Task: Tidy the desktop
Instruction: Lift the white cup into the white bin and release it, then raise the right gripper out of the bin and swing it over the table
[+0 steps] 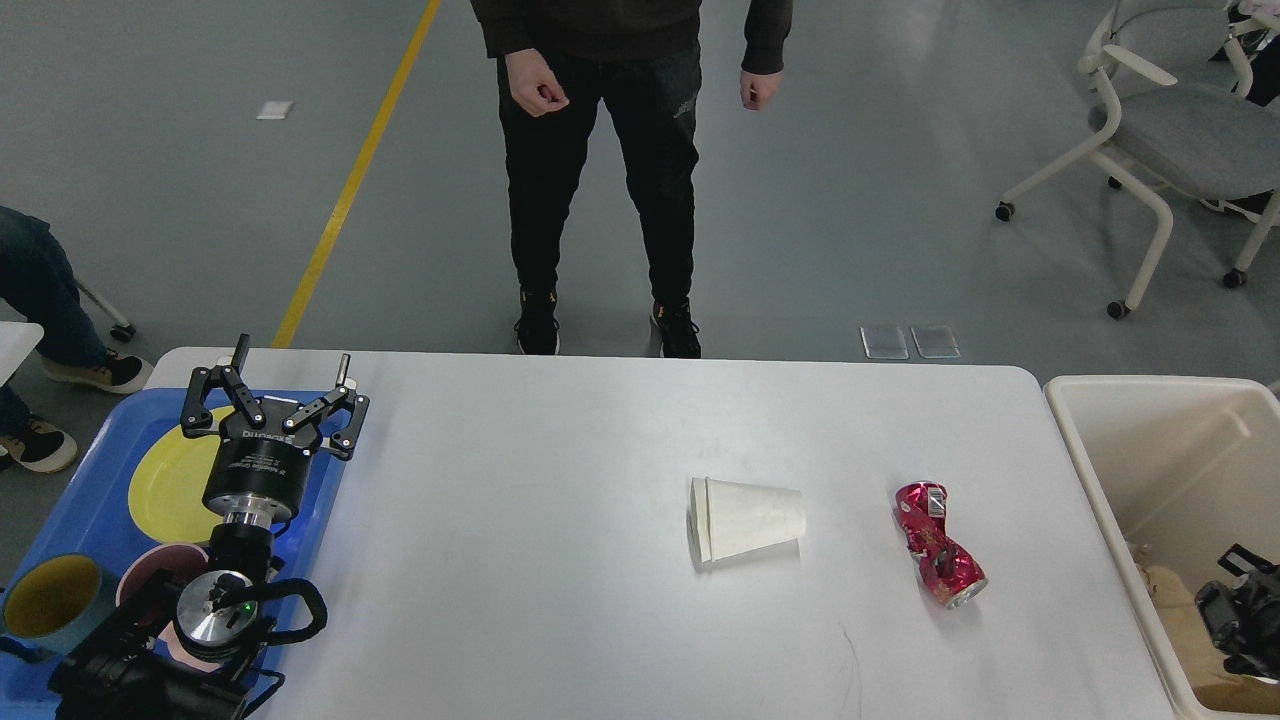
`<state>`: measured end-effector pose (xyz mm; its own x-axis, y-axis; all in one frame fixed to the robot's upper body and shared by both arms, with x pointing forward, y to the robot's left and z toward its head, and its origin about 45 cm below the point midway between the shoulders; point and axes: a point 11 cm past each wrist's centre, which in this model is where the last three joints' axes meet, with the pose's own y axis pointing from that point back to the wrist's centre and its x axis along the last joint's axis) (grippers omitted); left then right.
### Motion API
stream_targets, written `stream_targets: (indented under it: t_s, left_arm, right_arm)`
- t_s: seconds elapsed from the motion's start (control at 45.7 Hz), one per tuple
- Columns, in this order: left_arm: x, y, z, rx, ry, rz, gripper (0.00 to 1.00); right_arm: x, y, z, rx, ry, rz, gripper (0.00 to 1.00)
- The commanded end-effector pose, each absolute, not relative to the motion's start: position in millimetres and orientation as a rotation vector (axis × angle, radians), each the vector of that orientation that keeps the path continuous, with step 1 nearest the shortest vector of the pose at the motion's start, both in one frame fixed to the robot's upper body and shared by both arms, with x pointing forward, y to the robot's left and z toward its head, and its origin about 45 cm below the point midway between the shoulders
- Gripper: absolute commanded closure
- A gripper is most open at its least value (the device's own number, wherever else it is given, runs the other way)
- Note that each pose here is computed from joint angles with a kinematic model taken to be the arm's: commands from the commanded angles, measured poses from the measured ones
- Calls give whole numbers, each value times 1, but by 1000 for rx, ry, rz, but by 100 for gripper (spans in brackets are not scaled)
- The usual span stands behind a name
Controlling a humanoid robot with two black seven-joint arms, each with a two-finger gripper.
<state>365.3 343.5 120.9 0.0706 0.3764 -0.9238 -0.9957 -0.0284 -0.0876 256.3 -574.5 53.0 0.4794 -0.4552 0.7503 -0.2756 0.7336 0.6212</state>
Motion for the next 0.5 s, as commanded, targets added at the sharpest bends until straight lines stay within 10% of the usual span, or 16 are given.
stream_targets:
  t_s: [0.0,0.241,0.35,0.482]
  left_arm:
    - [365,344,121,-989,845,1340,4]
    - [365,344,121,-991,843,1340,4]
    - [365,344,121,-990,844,1341,4]
    - [365,344,121,-989,845,1340,4]
  right_arm:
    - [256,-570,49,786,-1095,-126,100]
    - [248,-555,32,808,-1069,-142,96]
    - [250,-557,35,792,-1082,-118,0]
    - [252,-550,31,807,-1083,-120,0]
